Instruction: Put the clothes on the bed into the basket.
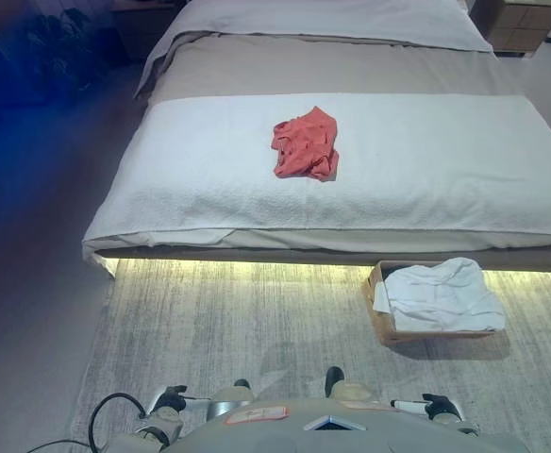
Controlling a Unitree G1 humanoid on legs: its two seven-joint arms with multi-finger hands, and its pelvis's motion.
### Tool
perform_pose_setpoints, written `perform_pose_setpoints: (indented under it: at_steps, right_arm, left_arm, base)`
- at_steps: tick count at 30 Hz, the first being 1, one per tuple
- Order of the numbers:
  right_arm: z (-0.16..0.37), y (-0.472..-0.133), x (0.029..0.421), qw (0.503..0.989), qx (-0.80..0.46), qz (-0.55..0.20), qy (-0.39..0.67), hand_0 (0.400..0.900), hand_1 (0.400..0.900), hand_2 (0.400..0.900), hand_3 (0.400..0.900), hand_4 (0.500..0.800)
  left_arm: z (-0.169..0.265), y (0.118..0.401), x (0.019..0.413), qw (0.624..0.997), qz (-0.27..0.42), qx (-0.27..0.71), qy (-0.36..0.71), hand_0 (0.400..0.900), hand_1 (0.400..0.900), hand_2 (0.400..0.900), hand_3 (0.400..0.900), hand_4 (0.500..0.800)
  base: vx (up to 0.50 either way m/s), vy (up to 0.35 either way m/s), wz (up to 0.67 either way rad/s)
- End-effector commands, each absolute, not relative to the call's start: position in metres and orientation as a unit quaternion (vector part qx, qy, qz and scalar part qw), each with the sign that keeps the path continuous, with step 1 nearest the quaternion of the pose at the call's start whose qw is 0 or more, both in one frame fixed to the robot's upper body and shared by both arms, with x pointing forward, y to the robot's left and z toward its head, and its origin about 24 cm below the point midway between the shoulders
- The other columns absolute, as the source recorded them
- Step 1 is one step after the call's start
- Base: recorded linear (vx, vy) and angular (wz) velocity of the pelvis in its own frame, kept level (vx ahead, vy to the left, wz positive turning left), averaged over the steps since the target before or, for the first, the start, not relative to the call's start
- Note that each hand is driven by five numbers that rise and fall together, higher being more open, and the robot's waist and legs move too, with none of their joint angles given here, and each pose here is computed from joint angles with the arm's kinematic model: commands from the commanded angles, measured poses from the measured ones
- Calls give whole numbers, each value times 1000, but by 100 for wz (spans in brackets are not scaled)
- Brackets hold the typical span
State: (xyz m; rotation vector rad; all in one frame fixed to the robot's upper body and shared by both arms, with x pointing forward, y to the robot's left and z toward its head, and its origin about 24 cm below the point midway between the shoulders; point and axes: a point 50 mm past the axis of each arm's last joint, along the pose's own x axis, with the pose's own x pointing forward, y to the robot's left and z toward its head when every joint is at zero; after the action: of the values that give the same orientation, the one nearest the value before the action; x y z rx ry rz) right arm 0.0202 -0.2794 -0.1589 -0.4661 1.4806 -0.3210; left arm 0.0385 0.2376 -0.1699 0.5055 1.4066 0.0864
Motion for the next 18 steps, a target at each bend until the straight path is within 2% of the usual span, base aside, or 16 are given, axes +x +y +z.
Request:
perform_pose_setpoints:
  at_steps: [1,9,18]
  right_arm:
    - [-156,-284,36,696,-237,-159,659,900,900,900,900,800]
    - [-156,-281,40,700,-270,-130,648,900,900,900,900,800]
    - [-155,-286,40,707,-238,-160,647,900,900,900,900,800]
  left_arm:
    - [-164,260,44,724,92,235,642,900,900,900,900,800]
    - [-164,259,45,729,93,231,638,900,900,900,900,800]
    - [-163,260,45,730,96,230,637,900,900,900,900,800]
  base:
    - [0,0,0]
    - [-6,1,-4]
    - [-6,-5,-2]
